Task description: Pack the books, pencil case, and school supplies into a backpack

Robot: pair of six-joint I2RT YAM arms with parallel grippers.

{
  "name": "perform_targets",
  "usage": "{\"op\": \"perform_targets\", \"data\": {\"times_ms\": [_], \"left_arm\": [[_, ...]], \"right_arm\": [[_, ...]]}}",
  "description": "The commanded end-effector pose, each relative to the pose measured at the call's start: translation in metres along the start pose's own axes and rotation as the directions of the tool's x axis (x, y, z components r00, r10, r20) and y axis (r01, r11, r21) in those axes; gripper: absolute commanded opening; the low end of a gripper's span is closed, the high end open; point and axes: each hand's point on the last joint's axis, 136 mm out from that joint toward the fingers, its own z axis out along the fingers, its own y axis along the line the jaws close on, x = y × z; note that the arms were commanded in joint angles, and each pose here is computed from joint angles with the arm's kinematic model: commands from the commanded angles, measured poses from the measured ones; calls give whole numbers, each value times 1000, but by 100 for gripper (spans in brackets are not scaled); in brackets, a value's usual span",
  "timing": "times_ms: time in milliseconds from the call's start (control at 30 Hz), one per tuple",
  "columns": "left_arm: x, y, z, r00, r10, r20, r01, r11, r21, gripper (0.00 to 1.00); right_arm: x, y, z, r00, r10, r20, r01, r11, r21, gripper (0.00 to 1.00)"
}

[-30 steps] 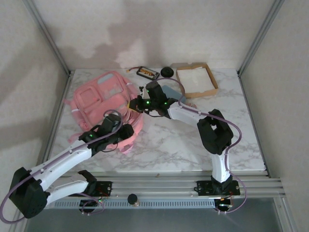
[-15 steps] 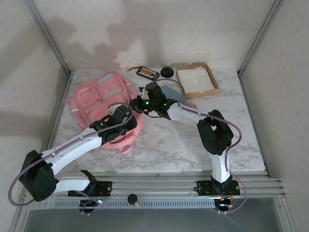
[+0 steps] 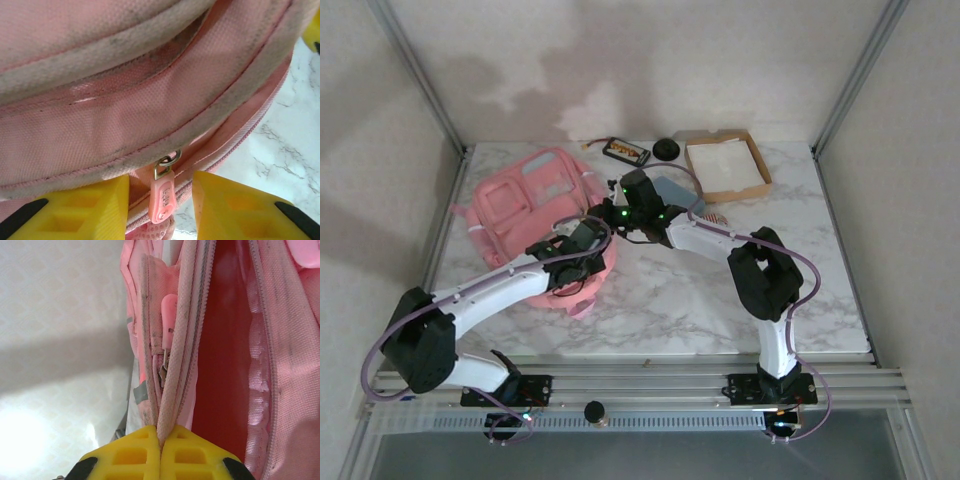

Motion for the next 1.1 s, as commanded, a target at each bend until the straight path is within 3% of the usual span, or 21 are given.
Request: {"op": "perform_targets", "data": {"times_ms": [0, 567, 667, 1067], "left_arm": [[-11, -6, 2, 999, -26, 48, 27, 999, -22, 33], [-25, -20, 5, 994, -21, 107, 18, 1000, 21, 6], [-20, -9, 2, 996, 6, 91, -5, 1000, -11, 0], [36, 70, -16, 993, 73, -91, -84, 989, -122, 0]], "right_arm": [[-9, 57, -16, 995, -75, 66, 83, 988, -133, 0], [-16, 43, -21, 993, -64, 101, 73, 993, -90, 0], [-26, 35, -28, 990, -57, 132, 67, 995, -74, 0], [-84, 3, -57, 978, -5, 210, 13, 999, -41, 0]]}}
